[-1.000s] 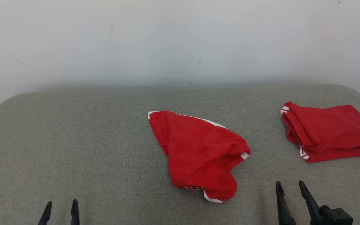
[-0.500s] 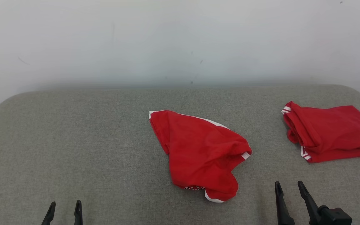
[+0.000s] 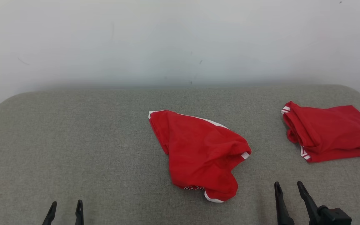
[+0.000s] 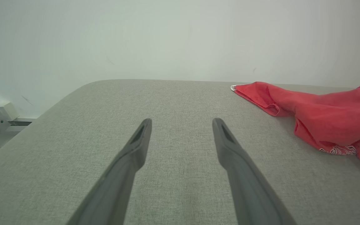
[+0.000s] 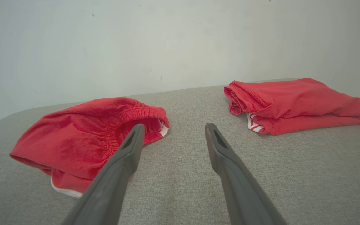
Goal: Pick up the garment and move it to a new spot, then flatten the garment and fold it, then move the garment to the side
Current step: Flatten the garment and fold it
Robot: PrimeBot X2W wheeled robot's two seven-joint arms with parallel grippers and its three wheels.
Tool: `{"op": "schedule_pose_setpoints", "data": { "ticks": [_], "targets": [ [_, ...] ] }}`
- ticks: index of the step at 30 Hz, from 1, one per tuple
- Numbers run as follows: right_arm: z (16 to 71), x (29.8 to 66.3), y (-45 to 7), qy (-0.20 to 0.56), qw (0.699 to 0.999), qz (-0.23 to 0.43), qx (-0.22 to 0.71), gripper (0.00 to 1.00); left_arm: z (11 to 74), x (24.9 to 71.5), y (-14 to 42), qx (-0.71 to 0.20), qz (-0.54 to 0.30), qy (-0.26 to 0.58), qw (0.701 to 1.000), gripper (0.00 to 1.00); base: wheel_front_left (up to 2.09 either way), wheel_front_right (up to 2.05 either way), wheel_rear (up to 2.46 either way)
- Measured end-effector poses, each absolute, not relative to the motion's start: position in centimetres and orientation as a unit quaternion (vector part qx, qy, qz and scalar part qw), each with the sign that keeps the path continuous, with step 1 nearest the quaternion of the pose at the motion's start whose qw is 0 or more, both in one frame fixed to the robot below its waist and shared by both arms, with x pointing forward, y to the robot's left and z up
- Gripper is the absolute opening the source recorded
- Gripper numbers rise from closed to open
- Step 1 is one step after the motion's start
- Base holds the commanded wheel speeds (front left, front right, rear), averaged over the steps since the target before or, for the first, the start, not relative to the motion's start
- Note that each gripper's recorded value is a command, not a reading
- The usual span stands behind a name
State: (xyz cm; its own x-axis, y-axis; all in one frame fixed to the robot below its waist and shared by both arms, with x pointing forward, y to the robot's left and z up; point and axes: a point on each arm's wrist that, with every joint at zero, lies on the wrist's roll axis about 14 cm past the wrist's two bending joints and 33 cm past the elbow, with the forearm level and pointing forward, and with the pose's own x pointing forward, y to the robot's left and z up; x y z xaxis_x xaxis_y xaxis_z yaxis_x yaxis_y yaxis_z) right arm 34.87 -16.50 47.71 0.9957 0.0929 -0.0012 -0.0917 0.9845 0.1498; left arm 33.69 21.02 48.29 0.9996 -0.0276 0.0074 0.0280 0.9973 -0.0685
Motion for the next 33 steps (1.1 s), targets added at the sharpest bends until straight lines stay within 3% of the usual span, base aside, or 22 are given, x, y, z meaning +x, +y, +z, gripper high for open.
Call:
{"op": "schedule_pose_setpoints", "data": {
  "ticks": [15, 23, 33],
  "targets": [
    [47.6, 34.9, -16.4, 0.006, 0.996, 0.047, 0.078, 1.0, 50.4, 35.8, 17.0, -0.046, -0.077, -0.032, 0.995, 1.0, 0.0, 0.0, 0.0],
    [44.2, 35.0, -11.5, 0.07, 0.988, 0.118, 0.074, 1.0, 50.9, 36.5, 16.1, -0.048, -0.092, -0.038, 0.994, 1.0, 0.0, 0.0, 0.0],
    [40.0, 37.6, -8.2, 0.162, 0.967, 0.196, -0.004, 1.0, 50.6, 35.6, 17.6, -0.053, -0.066, -0.035, 0.996, 1.0, 0.0, 0.0, 0.0]
  ]
}}
